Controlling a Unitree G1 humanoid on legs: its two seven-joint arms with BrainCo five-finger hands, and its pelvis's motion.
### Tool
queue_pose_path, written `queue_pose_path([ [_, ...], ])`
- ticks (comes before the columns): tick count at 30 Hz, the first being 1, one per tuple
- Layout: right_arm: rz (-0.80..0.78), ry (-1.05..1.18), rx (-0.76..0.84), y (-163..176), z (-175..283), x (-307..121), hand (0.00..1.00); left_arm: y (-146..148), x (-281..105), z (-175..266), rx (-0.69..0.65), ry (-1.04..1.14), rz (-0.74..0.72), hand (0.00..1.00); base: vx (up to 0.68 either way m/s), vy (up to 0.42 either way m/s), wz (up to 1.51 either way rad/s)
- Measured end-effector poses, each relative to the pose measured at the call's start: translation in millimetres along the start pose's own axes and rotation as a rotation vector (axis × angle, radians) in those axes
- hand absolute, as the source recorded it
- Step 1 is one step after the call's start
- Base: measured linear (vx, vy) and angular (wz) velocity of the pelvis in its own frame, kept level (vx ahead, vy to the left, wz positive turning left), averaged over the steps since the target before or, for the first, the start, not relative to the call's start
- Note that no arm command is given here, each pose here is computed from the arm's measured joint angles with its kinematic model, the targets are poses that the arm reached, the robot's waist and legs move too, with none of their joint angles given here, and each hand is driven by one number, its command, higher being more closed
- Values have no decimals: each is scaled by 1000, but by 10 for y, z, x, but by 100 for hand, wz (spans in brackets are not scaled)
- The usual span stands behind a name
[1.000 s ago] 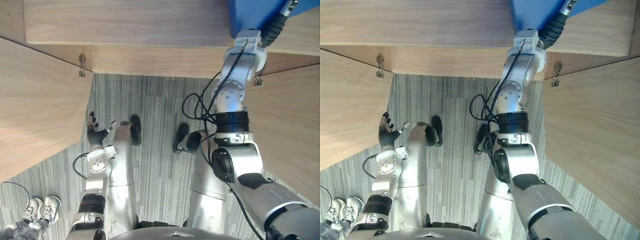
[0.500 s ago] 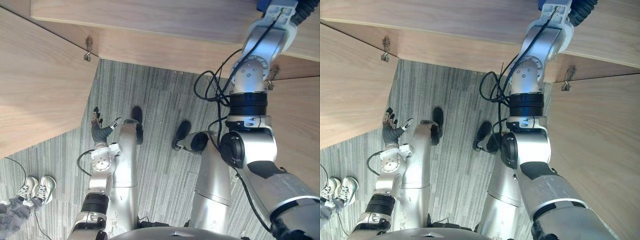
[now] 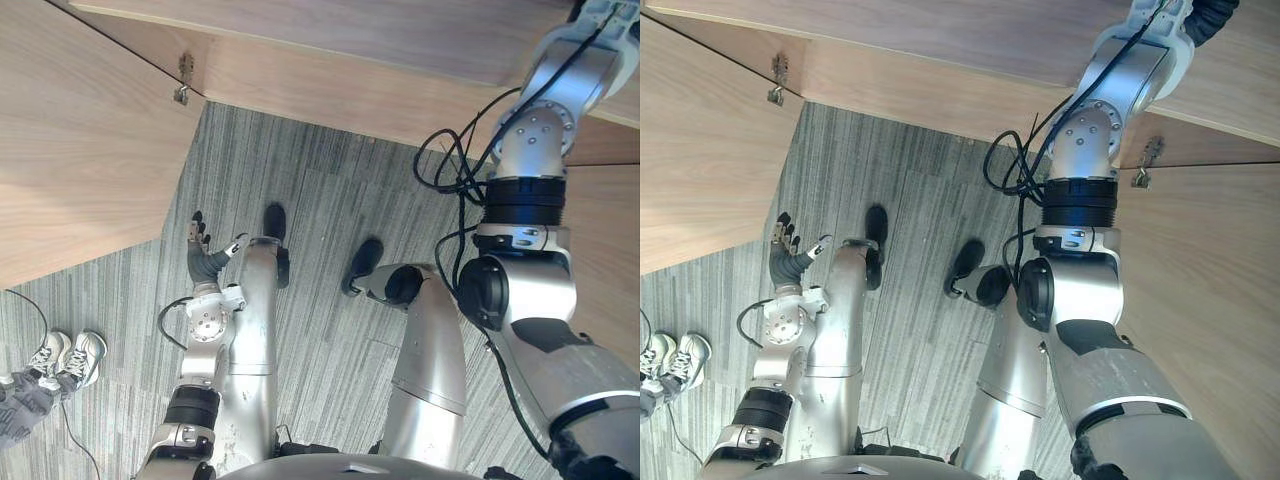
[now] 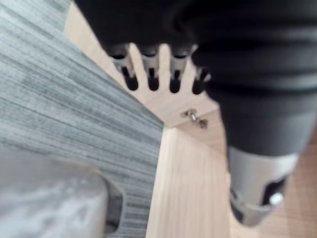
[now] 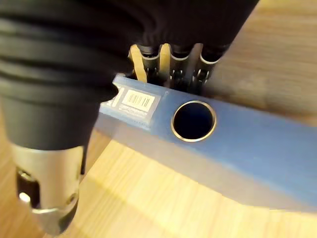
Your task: Walk over to the cabinet, pick up the folder, carry it to the office cabinet, place the folder inside the office cabinet, then close the office cabinet door
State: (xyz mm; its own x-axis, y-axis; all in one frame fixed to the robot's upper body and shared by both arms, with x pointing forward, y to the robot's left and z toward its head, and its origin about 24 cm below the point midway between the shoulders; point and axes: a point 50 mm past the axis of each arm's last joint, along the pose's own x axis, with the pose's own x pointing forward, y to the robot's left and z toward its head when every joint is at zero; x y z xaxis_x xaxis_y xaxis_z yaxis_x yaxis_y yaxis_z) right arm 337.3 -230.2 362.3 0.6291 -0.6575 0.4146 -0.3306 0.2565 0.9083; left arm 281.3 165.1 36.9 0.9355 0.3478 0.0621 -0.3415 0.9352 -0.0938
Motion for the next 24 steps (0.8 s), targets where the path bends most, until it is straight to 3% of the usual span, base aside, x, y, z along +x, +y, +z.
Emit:
queue_pose_path([
  [12, 57, 68, -83, -43, -137, -17, 0, 103, 21, -50, 12, 23, 38, 0, -16, 29, -6],
  [24, 197, 124, -490, -273, -15, 96, 0, 256, 32, -185, 59, 89, 73, 0, 4, 40, -8],
])
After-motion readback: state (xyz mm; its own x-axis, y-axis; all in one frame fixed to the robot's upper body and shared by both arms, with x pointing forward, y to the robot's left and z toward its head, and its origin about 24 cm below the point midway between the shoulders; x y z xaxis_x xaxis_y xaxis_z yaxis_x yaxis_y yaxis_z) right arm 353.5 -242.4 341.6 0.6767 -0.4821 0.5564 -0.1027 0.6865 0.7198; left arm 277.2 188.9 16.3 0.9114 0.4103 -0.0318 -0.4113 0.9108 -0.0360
